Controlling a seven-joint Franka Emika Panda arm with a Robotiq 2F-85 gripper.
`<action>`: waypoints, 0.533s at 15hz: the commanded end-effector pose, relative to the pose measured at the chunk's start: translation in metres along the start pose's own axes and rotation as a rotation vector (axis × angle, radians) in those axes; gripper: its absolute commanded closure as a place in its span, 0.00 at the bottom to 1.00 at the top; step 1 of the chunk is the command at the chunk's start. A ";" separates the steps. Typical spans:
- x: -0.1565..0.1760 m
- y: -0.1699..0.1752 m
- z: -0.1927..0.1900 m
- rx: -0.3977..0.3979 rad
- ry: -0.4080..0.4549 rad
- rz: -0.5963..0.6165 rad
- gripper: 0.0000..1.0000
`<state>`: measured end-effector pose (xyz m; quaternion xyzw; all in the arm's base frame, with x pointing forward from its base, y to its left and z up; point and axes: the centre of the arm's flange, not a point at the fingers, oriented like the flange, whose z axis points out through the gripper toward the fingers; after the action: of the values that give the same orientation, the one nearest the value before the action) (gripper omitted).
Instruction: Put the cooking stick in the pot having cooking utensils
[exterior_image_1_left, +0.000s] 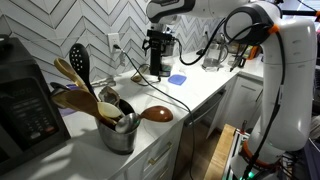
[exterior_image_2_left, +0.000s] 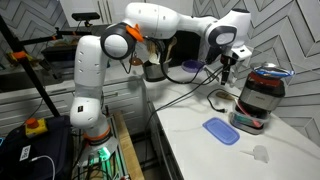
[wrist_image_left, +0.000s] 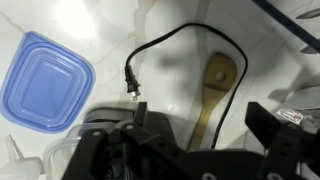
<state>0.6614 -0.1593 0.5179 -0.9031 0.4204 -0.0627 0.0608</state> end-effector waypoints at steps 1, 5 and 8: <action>0.002 -0.004 0.007 -0.002 0.013 0.028 0.00; 0.010 -0.017 0.041 -0.002 0.024 0.127 0.00; 0.017 -0.020 0.063 -0.021 0.058 0.247 0.00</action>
<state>0.6825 -0.1547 0.4787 -0.8689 0.4869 -0.0684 0.0580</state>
